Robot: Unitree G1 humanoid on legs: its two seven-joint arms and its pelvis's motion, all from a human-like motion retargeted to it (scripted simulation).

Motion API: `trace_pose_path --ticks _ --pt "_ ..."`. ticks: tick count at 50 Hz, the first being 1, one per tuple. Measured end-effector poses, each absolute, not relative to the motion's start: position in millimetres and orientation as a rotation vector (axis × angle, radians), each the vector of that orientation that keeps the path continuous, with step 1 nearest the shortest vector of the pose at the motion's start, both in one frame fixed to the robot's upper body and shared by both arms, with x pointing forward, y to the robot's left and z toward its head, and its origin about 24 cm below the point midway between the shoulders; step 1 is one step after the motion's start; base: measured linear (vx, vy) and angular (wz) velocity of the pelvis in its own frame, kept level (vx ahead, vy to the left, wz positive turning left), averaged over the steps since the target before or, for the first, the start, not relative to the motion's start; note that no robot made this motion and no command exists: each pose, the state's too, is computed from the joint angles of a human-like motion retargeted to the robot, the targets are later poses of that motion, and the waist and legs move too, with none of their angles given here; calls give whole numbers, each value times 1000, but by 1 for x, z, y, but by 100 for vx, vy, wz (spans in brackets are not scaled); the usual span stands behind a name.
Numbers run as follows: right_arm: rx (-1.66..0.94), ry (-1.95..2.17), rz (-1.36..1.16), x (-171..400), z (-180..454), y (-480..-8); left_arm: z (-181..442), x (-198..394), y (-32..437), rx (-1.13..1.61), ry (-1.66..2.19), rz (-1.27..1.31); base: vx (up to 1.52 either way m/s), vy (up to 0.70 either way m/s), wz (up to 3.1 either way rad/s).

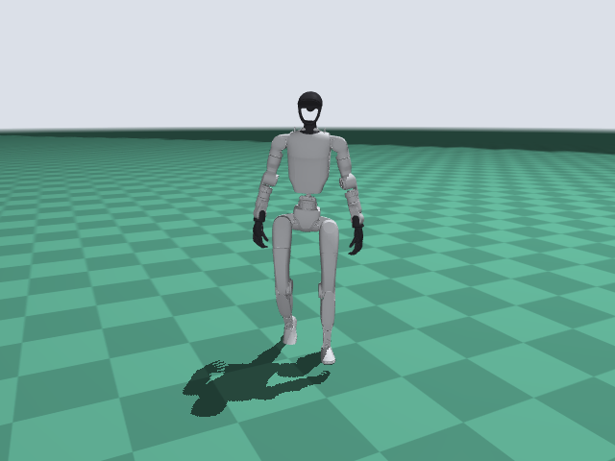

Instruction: Walk

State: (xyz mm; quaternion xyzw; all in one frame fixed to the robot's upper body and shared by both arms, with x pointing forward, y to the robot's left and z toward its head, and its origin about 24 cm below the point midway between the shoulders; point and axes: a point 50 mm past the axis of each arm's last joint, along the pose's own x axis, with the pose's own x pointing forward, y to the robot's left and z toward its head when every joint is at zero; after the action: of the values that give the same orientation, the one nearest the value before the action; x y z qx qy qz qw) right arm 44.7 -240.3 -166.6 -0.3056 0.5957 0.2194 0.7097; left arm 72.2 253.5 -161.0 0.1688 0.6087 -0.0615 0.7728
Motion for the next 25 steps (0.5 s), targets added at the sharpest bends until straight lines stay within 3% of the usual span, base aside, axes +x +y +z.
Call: trace_pose_path --ticks 7,12,17,25 --pt "-683 1496 502 -8 -162 -264 -115 200 249 418 859 -118 80 -11 20" --pt "-697 1547 493 -14 -160 -271 -92 234 243 435 696 -141 93 -14 -13" --pt "-664 1521 460 -4 -163 -262 -112 209 228 452 767 -225 105 21 77" --pt "-655 1179 483 94 -165 -210 -161 100 225 462 1165 -308 85 3 41"
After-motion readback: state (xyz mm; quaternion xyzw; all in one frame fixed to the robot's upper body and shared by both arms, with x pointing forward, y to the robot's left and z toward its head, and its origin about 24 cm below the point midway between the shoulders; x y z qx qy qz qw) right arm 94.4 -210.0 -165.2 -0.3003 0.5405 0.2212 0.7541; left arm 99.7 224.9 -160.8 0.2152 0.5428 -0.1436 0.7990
